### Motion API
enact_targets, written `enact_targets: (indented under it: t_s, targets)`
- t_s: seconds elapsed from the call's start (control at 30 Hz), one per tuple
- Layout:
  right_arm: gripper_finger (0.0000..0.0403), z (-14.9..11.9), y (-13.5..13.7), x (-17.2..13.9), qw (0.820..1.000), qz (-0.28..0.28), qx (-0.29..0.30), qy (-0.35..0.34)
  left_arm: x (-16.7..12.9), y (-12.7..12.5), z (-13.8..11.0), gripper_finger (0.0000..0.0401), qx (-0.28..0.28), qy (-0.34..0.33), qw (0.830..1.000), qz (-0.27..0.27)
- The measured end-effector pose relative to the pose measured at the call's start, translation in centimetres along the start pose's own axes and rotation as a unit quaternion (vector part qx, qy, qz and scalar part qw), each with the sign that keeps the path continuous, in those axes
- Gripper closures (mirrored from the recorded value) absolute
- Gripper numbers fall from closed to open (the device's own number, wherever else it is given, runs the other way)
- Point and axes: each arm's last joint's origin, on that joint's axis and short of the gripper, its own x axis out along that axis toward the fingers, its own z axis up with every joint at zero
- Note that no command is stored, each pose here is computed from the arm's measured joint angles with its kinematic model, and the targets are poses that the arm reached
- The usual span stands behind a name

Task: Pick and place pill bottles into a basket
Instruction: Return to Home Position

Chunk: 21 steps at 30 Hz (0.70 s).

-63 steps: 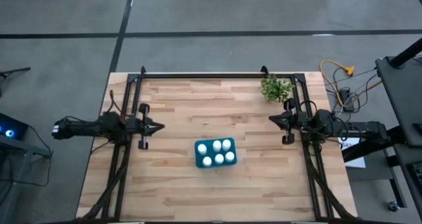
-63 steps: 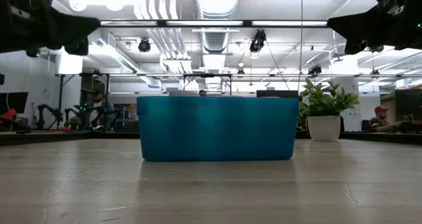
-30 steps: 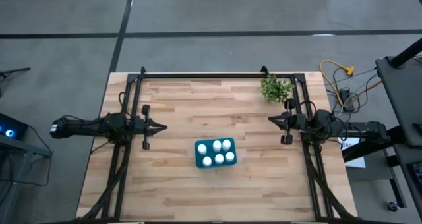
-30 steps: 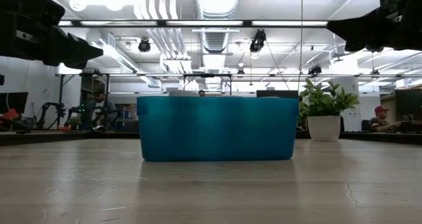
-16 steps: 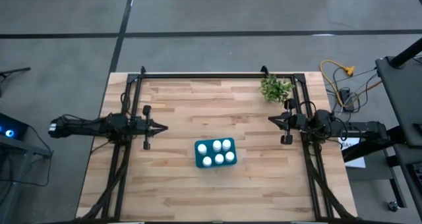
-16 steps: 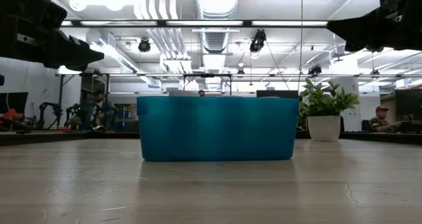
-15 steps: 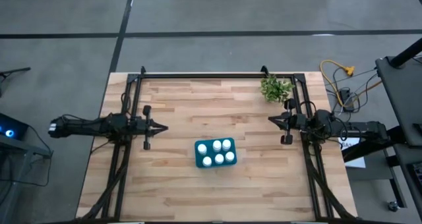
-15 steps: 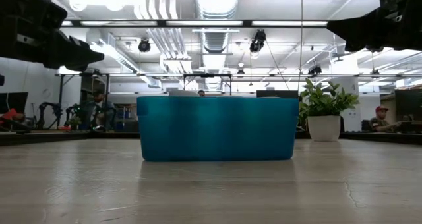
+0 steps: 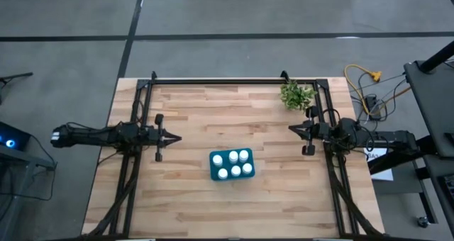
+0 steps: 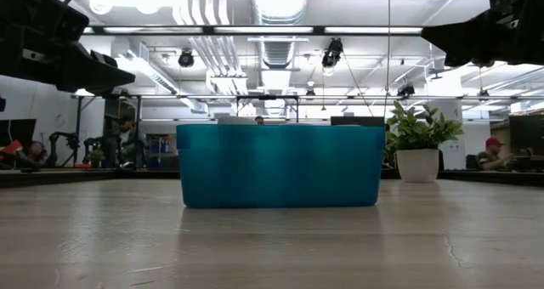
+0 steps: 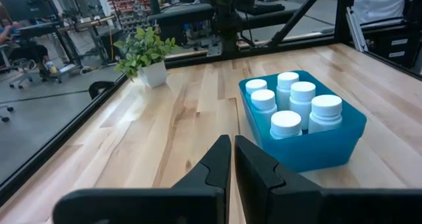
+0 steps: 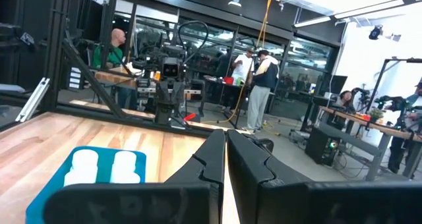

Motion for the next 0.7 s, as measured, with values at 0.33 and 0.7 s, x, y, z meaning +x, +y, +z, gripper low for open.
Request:
enact_targets:
  t_s: [0.33, 0.7]
  targets:
    - [0.0394, 0.00, 0.00, 0.00, 1.000, 0.000, 0.000, 0.000, 0.12, -0.03, -0.12, 0.0397, 0.001, 0.008, 1.000, -0.001]
    - [0.0394, 0.00, 0.00, 0.00, 1.000, 0.000, 0.000, 0.000, 0.14, -0.04, -0.13, 0.0397, 0.001, 0.009, 1.000, -0.002]
